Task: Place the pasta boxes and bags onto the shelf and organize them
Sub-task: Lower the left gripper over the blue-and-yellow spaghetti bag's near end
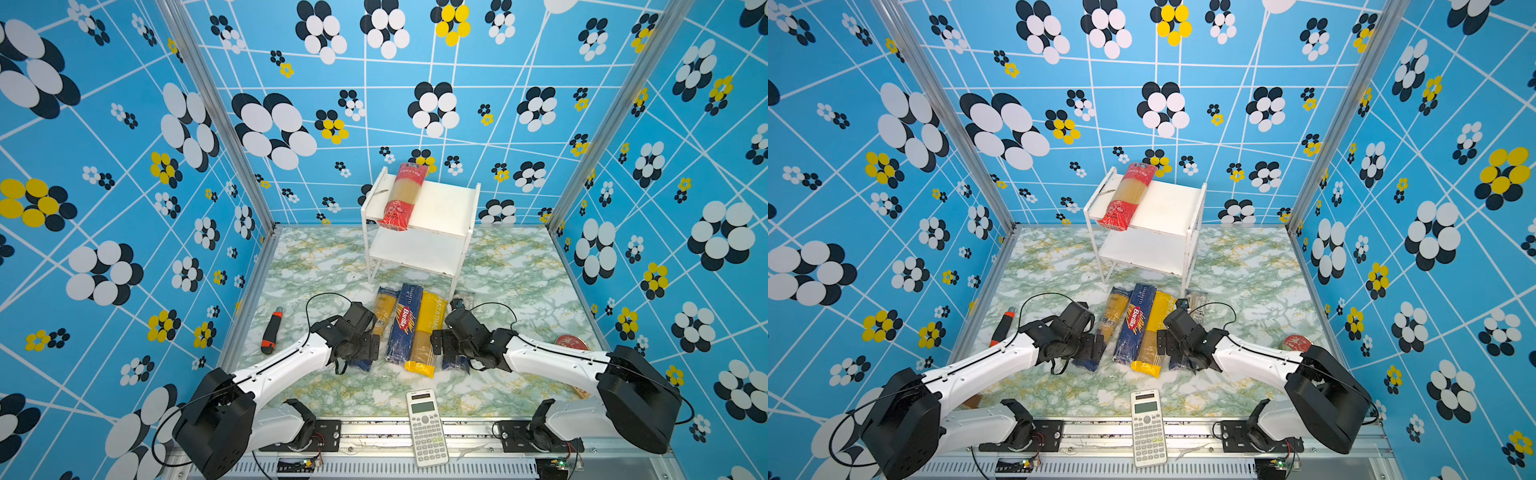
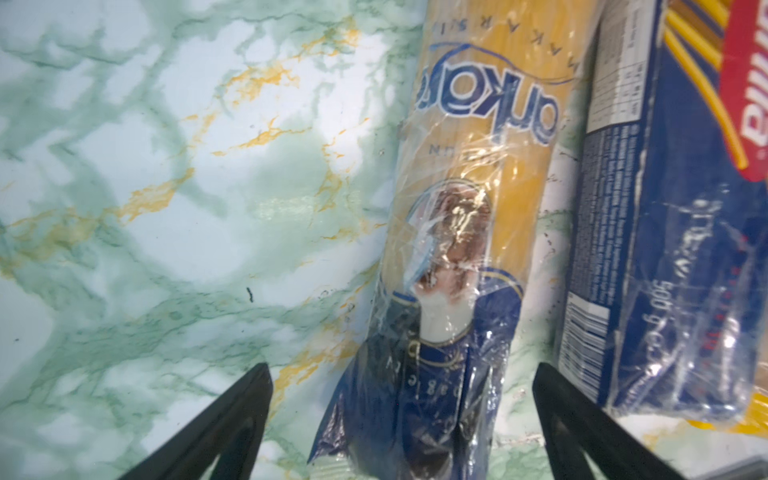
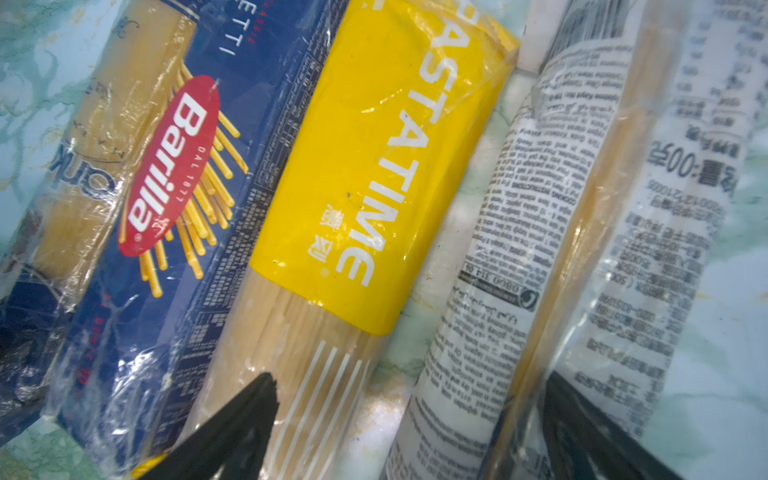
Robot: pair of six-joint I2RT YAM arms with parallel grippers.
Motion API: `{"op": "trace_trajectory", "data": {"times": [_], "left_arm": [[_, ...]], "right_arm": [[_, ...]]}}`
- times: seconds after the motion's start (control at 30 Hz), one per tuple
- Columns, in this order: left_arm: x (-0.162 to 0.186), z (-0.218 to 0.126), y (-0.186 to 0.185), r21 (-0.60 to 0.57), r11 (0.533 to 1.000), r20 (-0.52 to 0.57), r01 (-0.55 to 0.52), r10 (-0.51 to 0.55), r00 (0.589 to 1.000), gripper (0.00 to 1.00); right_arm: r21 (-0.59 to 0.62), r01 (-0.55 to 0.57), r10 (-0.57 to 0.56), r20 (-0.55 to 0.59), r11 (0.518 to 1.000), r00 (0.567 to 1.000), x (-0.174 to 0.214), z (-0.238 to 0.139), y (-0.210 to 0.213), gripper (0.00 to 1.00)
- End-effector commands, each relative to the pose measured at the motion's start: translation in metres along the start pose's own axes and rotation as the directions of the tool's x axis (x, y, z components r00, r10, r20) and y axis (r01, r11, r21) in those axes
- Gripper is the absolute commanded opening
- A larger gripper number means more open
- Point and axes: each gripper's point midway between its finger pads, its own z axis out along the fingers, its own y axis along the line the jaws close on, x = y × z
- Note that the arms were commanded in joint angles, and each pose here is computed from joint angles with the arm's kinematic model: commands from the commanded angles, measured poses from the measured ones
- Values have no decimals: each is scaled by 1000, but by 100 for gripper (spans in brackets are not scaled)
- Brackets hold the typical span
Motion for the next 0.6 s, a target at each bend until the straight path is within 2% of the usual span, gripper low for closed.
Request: {"op": "trace_trajectory", "data": {"times": [0.0,0.27,0.57], "left_arm": [[2,-2,-10,71,997,29,-30,28,999,99],[2,3,-16,136,990,87,-30,18,996,99],[7,13,-13,105,993,91,-51,41,995,99]], "right_arm": [[-32,0,-1,-33,999,999,8,3,8,99],[-42,6,-7,-36,999,999,7,4,12,99],[-46,5,-6,-35,999,999,7,4,13,99]]}}
